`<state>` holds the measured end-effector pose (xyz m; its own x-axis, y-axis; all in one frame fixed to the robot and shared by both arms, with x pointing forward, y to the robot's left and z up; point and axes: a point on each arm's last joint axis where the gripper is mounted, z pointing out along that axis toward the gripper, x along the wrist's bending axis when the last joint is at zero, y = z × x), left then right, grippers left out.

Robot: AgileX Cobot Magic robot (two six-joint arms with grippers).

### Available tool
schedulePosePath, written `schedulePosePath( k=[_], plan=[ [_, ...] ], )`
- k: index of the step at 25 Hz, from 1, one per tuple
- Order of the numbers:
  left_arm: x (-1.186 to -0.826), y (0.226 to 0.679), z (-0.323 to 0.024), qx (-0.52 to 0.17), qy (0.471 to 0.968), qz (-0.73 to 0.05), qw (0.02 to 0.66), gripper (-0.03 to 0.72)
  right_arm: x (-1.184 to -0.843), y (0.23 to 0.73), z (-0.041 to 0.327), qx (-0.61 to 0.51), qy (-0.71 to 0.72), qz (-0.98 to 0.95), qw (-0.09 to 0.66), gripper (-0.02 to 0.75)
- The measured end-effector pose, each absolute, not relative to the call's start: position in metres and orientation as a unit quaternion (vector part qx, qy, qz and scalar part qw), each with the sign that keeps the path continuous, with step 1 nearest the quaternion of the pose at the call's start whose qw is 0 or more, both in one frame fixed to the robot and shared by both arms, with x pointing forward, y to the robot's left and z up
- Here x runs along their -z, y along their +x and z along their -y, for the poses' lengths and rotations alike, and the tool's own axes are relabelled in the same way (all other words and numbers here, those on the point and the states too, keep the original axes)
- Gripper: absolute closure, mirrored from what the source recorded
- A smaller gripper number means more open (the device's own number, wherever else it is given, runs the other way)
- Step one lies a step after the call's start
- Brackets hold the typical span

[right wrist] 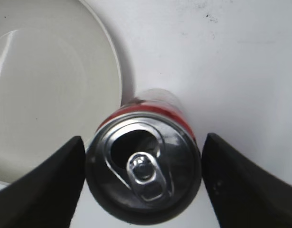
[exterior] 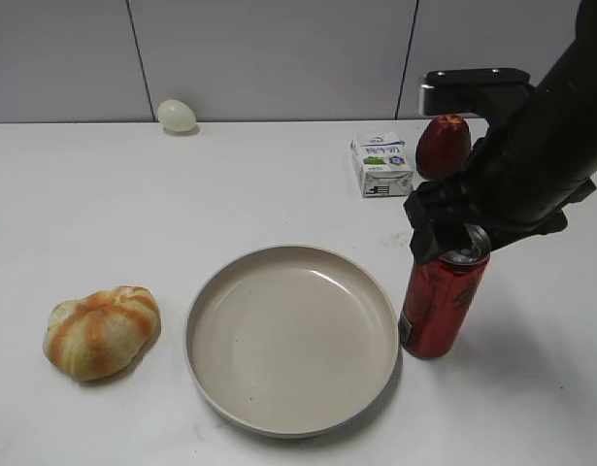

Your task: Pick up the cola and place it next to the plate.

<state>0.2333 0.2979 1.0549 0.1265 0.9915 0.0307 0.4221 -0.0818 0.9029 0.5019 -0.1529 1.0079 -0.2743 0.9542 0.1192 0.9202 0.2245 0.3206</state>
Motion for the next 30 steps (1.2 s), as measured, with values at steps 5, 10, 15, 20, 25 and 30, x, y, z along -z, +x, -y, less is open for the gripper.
schedulePosePath(
  k=[5, 10, 15, 20, 25, 30],
  plan=[
    [-1.055, 0.233, -0.298, -0.363, 0.640, -0.552, 0.392, 0.471, -1.008, 0.502, 0.153, -0.167, 0.600, -0.781, 0.051, 0.112],
    [-1.055, 0.233, -0.298, -0.363, 0.640, -0.552, 0.392, 0.471, -1.013, 0.503, 0.152, -0.169, 0.599, -0.781, 0.050, 0.111],
    [-1.055, 0.233, -0.298, -0.363, 0.640, -0.552, 0.392, 0.471, -1.051, 0.526, 0.162, -0.199, 0.617, -0.758, 0.070, 0.111],
    [-1.055, 0.233, -0.298, -0.363, 0.640, -0.552, 0.392, 0.471, -1.099, 0.559, 0.204, -0.248, 0.644, -0.713, 0.126, 0.114],
    [-1.055, 0.233, -0.298, -0.363, 0.640, -0.552, 0.392, 0.471, -1.120, 0.569, 0.261, -0.214, 0.680, -0.682, 0.163, 0.125],
    [-1.055, 0.233, -0.298, -0.363, 0.640, -0.552, 0.392, 0.471, -1.117, 0.556, 0.296, -0.122, 0.710, -0.679, 0.140, 0.138]
  ],
)
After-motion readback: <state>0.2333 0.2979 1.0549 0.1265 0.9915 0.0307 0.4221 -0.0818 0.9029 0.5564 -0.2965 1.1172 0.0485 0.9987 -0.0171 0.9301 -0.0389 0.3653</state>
